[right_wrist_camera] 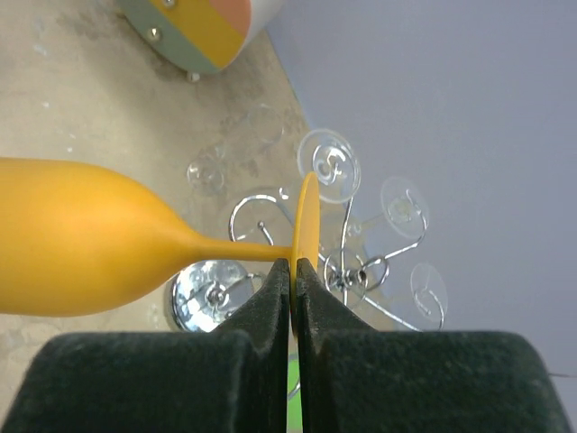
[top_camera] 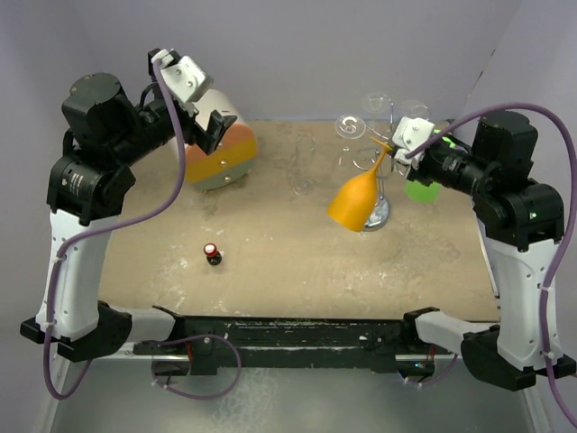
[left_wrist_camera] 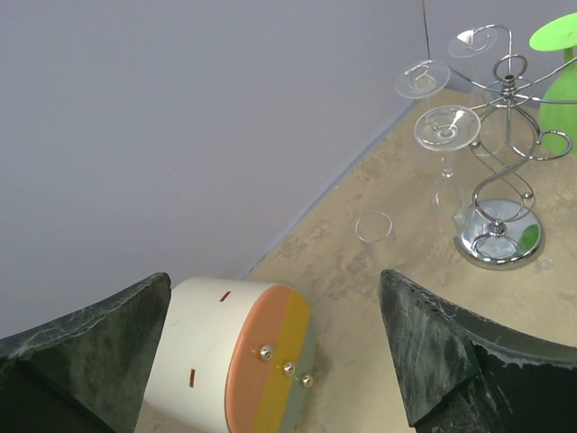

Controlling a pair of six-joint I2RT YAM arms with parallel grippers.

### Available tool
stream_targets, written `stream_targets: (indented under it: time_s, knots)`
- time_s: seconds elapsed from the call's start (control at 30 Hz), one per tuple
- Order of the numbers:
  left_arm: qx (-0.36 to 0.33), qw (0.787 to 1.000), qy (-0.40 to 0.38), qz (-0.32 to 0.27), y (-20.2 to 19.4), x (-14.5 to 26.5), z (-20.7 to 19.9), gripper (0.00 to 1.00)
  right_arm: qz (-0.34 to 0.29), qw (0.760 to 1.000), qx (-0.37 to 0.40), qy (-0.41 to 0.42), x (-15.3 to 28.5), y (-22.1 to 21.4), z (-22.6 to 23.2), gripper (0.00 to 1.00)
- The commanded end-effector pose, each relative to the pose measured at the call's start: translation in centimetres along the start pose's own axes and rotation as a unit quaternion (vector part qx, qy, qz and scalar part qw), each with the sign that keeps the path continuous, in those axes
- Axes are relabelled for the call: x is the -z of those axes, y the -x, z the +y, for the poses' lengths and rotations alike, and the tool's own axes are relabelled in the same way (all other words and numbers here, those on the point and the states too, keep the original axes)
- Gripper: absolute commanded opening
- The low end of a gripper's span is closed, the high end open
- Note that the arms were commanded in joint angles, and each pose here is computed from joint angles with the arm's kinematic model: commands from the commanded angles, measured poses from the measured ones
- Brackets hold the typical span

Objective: Place the wine glass upside down on the wine glass rack

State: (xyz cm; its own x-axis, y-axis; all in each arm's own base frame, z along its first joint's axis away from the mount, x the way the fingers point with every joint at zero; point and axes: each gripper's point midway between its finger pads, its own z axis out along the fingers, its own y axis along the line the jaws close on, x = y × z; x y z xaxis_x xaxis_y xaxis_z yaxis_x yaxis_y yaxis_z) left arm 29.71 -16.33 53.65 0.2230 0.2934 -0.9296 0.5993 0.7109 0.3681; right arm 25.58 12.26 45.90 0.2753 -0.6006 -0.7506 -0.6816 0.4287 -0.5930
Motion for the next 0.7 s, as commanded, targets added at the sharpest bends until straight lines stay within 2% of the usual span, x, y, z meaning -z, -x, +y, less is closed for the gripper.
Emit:
stream_targets:
  time_s: [0.0,0.33,0.67]
  knots:
    - [-0.014,1.0,0.025,-0.004,0.2,-0.3,1.3,0.99,0.069,0.997,0.03,-0.014,0.5,-3.4,0.1,0.0]
    - [-0.016,0.999,0.045,0.008,-0.7,-1.2,2.2,0.99,0.126,0.99,0.049,-0.038,-0.2,-6.7,-0.7,0.0]
    - [-0.018,0.999,0.043,0.012,-1.0,-1.3,2.1,0.99,0.134,0.988,0.07,-0.039,-2.2,-7.1,-1.0,0.0]
